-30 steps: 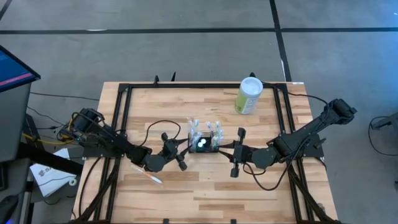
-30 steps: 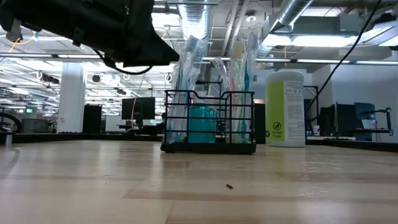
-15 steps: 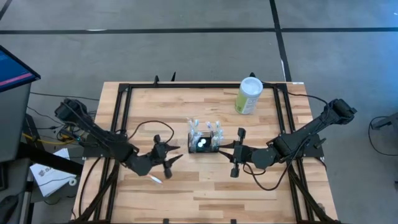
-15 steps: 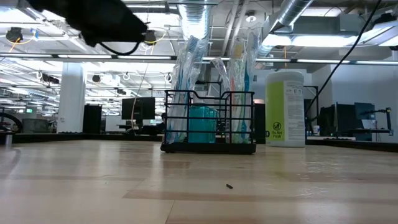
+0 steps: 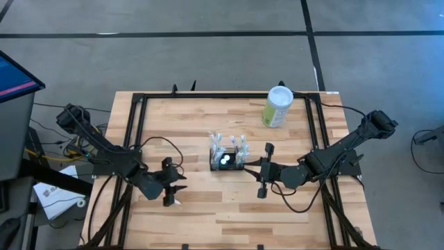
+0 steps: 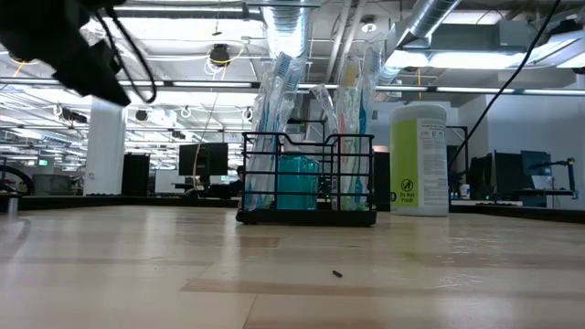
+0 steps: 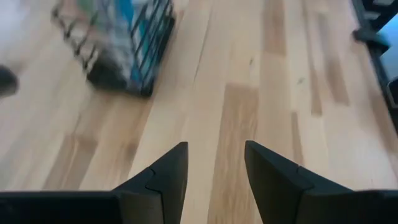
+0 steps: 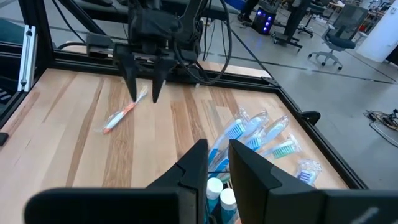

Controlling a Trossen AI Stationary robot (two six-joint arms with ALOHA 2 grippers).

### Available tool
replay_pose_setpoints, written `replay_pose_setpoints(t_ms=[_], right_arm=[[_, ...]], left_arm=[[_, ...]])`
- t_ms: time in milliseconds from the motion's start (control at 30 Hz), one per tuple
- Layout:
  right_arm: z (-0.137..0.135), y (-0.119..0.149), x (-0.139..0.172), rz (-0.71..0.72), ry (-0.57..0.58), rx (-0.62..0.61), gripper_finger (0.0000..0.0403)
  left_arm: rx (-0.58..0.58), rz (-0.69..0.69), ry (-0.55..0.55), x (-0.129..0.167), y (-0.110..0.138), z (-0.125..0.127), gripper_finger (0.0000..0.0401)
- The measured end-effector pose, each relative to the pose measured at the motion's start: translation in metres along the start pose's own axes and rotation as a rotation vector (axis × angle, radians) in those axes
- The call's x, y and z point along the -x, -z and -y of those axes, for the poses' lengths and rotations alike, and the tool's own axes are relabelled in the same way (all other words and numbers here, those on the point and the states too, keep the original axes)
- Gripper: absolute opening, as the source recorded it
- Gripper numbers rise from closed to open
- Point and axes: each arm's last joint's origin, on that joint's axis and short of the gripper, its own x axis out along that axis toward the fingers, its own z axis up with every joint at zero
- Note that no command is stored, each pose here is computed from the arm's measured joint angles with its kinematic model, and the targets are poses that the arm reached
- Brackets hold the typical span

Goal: Pick & Place toothbrushing station
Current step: Put the orange toothbrush into the right compartment of the organizer

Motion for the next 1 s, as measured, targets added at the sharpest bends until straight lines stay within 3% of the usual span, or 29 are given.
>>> replay_pose_setpoints(t_ms=[200, 500, 633, 867, 1000], right_arm=[[0.000, 0.000, 0.000, 0.000, 0.000, -0.001, 0.0056], [-0.001, 0.001, 0.001, -0.003, -0.006, -0.006, 0.0056], [-0.002, 0.002, 0.001, -0.017, -0.007, -0.014, 0.0056], [-0.001, 0.003, 0.001, -0.021, -0.006, -0.008, 0.0056], [-0.001, 0.003, 0.001, -0.021, -0.006, -0.010, 0.0056]], left_arm=[[0.084, -0.128, 0.017, 0.003, 0.008, -0.005, 0.0151], [0.106, -0.272, 0.036, 0.005, 0.017, -0.009, 0.0151], [0.164, -0.394, 0.029, 0.007, 0.024, -0.012, 0.0151], [0.216, -0.580, 0.116, 0.010, 0.031, -0.011, 0.0151], [0.217, -0.674, 0.087, 0.013, 0.036, -0.016, 0.0151]])
